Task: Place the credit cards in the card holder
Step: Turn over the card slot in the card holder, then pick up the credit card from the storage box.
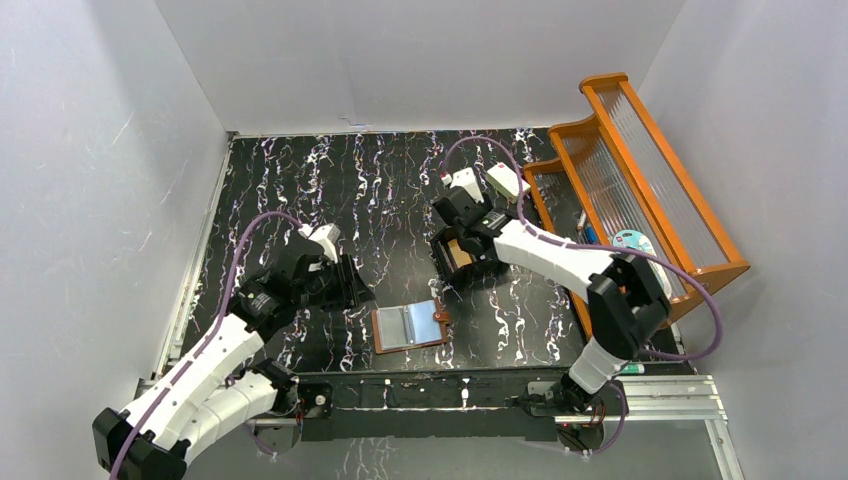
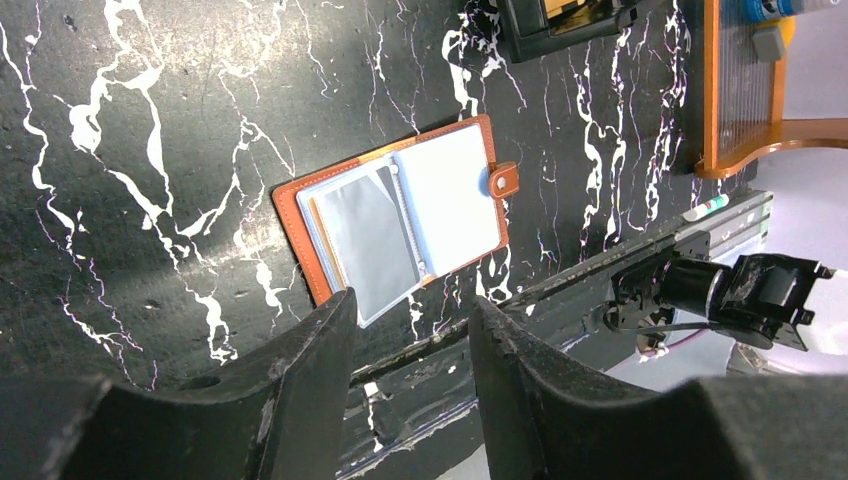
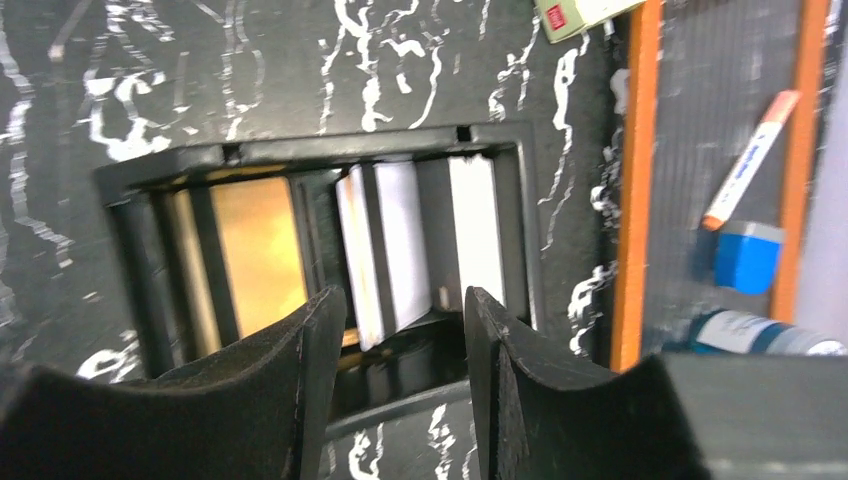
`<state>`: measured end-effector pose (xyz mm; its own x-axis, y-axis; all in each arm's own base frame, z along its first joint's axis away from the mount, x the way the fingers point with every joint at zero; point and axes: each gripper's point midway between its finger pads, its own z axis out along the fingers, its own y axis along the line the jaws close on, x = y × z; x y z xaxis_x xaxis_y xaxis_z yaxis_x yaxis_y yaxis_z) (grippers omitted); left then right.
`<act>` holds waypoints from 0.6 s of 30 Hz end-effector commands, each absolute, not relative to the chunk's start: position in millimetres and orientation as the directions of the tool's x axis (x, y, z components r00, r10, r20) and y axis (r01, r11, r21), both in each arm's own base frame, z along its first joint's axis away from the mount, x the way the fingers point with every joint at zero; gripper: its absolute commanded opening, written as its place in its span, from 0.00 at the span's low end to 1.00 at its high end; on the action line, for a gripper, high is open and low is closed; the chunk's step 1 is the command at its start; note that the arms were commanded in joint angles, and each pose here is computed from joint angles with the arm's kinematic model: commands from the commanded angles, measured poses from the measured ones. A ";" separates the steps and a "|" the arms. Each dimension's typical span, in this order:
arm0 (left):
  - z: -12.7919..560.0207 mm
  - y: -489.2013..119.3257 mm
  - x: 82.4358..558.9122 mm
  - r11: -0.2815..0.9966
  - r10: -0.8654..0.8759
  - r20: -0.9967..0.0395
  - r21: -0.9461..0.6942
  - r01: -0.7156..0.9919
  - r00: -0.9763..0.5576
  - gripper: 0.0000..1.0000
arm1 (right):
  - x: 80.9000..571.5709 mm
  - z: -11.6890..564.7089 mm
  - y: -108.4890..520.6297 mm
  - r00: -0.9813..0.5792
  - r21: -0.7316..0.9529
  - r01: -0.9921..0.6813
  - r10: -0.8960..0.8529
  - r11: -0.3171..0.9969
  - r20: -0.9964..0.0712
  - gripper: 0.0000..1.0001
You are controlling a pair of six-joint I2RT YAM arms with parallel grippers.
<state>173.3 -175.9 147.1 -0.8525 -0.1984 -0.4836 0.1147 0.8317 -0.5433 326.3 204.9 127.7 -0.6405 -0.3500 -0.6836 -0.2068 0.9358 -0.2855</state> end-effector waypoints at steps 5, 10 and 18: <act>150.4 -171.2 163.8 0.815 -0.182 -0.524 -0.554 0.170 -0.832 0.45 | 357.8 129.2 169.6 -0.640 -0.555 -0.115 -0.488 0.824 -0.593 0.54; 149.6 -170.3 164.1 0.819 -0.178 -0.527 -0.547 0.171 -0.831 0.45 | 362.3 101.8 164.6 -0.670 -0.581 -0.138 -0.508 0.802 -0.542 0.52; 151.1 -168.8 163.9 0.820 -0.181 -0.535 -0.546 0.174 -0.825 0.45 | 359.6 79.4 152.0 -0.697 -0.638 -0.130 -0.527 0.759 -0.486 0.48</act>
